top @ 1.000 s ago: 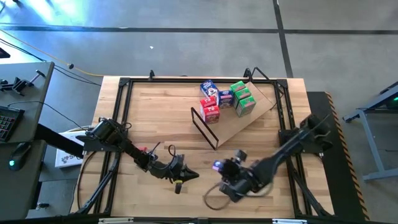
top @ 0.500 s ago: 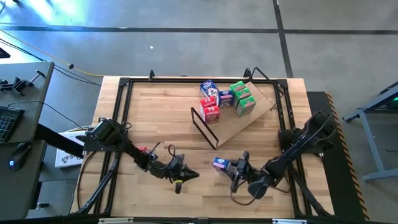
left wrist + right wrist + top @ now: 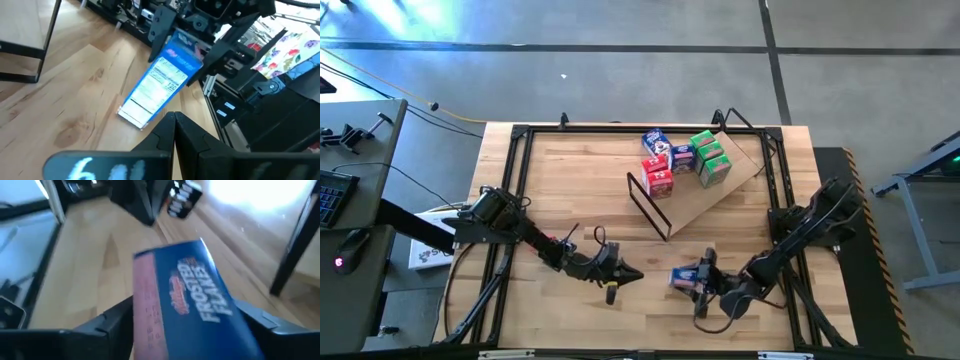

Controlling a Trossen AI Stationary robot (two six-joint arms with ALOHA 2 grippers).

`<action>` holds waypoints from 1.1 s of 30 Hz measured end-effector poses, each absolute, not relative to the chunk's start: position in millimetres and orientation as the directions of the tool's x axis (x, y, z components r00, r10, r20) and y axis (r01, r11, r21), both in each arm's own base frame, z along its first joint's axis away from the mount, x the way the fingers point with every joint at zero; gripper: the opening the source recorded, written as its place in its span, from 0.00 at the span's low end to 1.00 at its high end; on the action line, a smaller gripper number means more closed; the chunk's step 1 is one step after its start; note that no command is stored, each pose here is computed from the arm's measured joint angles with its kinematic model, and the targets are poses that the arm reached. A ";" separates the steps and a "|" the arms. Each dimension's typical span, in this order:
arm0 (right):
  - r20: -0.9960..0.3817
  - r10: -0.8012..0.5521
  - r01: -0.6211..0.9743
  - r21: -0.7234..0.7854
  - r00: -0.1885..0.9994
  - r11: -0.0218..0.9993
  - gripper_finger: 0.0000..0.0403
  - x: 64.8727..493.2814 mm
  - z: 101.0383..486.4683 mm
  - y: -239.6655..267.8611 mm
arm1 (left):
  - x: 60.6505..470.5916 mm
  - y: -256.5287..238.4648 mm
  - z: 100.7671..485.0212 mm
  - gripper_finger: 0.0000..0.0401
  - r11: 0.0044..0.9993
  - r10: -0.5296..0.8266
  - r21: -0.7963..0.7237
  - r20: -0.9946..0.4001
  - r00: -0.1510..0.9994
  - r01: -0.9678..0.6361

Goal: Stack cereal on shelf
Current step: Put the bottom blue cereal box on the shelf aligned with the other blue cereal boxes

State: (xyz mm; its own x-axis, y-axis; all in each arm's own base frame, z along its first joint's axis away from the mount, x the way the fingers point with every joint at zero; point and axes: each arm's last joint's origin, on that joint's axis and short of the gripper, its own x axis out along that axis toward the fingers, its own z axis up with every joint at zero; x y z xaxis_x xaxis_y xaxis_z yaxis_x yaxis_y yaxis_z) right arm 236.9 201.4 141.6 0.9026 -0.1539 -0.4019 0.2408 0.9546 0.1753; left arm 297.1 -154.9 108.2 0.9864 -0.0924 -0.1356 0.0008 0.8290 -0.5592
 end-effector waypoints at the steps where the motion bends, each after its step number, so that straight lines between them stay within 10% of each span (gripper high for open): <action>1: -0.422 -0.155 0.245 0.168 0.893 0.955 0.63 236.8 142.1 201.5 | 297.2 -154.9 108.2 0.00 0.829 -0.096 -0.559 -0.136 0.986 0.003; 17: -0.817 -0.015 0.176 0.106 0.576 0.979 0.68 273.2 239.6 188.8 | 300.4 -150.2 108.0 0.00 0.852 -0.095 -0.524 -0.141 0.985 0.008; 33: -0.925 0.028 0.143 0.089 0.379 0.986 0.58 292.8 233.7 170.8 | 300.2 -150.5 107.7 0.00 0.854 -0.100 -0.520 -0.143 0.985 0.012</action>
